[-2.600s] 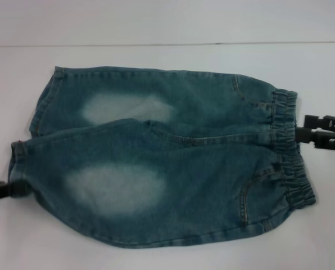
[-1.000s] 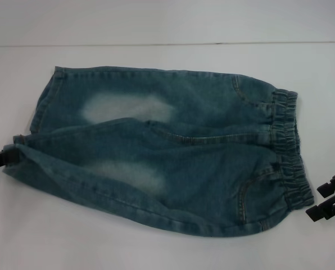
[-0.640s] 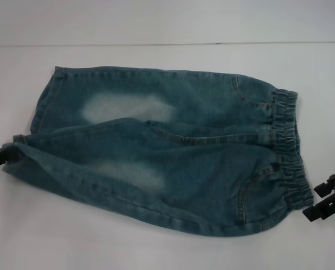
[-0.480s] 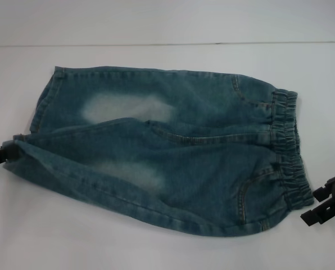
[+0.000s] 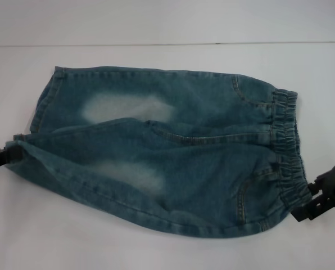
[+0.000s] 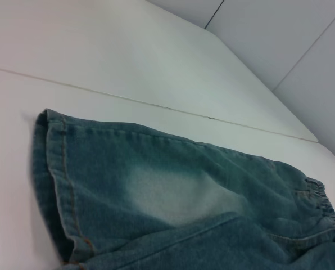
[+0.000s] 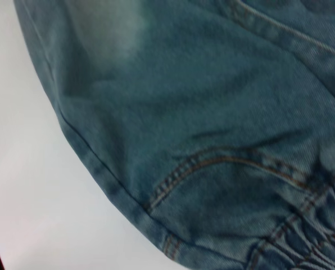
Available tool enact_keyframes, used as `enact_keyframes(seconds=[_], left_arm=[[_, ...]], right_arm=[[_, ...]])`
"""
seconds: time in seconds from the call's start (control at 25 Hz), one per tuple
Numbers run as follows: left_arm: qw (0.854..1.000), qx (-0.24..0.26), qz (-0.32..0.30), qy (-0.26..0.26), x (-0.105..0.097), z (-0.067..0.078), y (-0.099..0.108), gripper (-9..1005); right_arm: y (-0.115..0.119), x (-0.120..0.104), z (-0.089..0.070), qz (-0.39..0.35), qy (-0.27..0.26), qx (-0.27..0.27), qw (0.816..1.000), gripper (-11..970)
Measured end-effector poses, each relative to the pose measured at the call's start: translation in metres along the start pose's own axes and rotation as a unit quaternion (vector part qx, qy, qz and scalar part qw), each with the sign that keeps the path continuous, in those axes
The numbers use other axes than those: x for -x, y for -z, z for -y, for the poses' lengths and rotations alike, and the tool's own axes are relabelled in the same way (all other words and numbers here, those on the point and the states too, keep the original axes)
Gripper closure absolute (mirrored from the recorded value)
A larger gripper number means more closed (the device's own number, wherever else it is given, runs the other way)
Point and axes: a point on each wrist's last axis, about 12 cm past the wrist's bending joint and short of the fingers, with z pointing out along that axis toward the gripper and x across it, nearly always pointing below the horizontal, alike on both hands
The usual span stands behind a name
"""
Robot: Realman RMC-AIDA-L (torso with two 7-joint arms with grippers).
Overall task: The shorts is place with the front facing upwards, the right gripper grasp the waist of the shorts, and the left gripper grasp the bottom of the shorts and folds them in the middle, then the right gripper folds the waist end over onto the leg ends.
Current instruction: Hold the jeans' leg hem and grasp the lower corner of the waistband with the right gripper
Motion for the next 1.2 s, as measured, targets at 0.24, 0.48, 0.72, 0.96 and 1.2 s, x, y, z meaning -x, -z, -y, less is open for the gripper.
enact_keyframes(seconds=[0.24, 0.48, 0.72, 0.96, 1.2], left_arm=[[1.000, 0.002, 0.000, 0.001, -0.0011, -0.0007, 0.0004, 903], [1.000, 0.003, 0.000, 0.001, -0.0018, -0.0009, 0.0009, 898], [1.000, -0.001, -0.001, -0.002, -0.0017, -0.0001, 0.0006, 893], [1.000, -0.002, -0.001, -0.004, -0.0005, 0.0003, -0.0001, 887], [1.000, -0.006, -0.001, -0.002, -0.0001, 0.0003, -0.0014, 882]], right_arm=[[0.0014, 0.0022, -0.0014, 0.016, 0.013, 0.006, 1.000, 142], [0.0040, 0.0002, 0.0011, 0.019, 0.017, -0.001, 1.000, 252], [0.0050, -0.0004, 0.0019, 0.019, 0.017, -0.004, 1.000, 436], [0.0045, -0.0002, 0.0017, 0.020, 0.020, -0.004, 1.000, 589], [0.0031, -0.0008, 0.0012, 0.017, 0.026, -0.003, 1.000, 868]])
